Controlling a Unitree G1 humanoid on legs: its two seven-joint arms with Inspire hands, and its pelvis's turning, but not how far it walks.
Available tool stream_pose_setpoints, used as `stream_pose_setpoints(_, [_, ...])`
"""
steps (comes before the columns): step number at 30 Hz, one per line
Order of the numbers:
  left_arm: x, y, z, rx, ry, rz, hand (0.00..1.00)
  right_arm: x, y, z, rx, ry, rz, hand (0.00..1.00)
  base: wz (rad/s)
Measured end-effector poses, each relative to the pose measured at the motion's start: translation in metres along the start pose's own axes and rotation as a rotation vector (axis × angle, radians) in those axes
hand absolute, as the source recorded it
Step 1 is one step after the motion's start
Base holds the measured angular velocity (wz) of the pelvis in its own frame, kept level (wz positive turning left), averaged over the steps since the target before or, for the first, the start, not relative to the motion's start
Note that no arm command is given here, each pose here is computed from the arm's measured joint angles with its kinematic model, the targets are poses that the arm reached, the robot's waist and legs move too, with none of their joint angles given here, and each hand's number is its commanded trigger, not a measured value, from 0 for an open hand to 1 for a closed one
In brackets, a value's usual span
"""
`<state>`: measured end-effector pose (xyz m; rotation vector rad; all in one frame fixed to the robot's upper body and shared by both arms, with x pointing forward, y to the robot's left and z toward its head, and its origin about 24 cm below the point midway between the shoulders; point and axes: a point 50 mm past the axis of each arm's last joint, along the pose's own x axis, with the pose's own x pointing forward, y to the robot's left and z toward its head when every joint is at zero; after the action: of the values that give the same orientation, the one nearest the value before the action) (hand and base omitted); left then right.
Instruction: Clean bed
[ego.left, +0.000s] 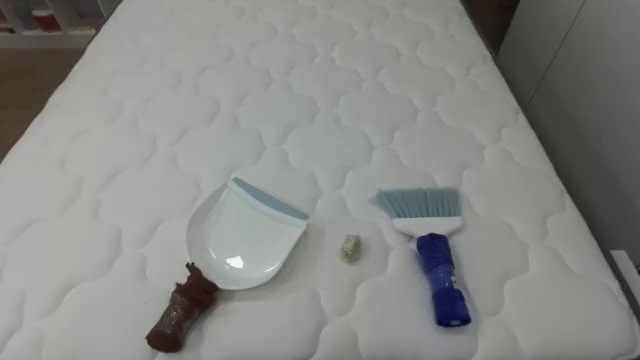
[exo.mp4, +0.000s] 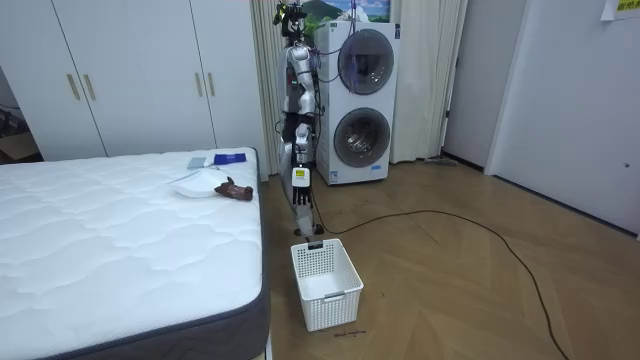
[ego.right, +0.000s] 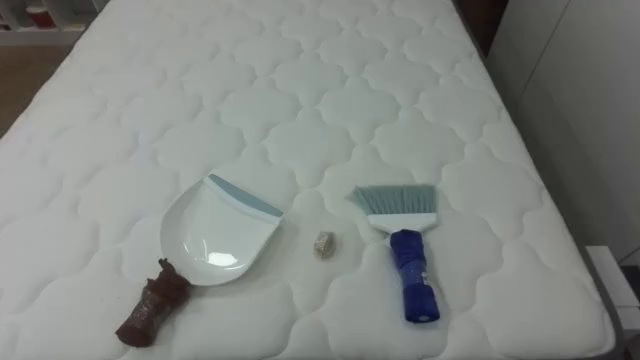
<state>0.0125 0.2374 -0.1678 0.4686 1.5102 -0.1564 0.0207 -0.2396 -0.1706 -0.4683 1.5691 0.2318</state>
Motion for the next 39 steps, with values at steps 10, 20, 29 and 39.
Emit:
stream_pose_setpoints(10, [0.0,0.003,0.003,-0.004,-0.024,0.045,0.0,0.0,-0.004,0.006,0.004,-0.026,-0.035,0.0,0.0])
stream_pose_setpoints(20, [-0.003,0.017,0.001,-0.075,-0.053,0.222,0.0,0.0,-0.006,0.003,0.064,-0.045,-0.074,0.0,0.0])
stream_pose_setpoints(29, [-0.015,0.049,0.033,-0.149,-0.232,0.5,0.0,-0.001,-0.01,0.005,0.074,-0.083,-0.11,0.0,0.04])
stream_pose_setpoints(39, [-0.06,0.088,0.108,-0.212,-0.639,0.796,0.0,-0.003,-0.017,0.022,0.109,-0.19,-0.139,0.0,0.0])
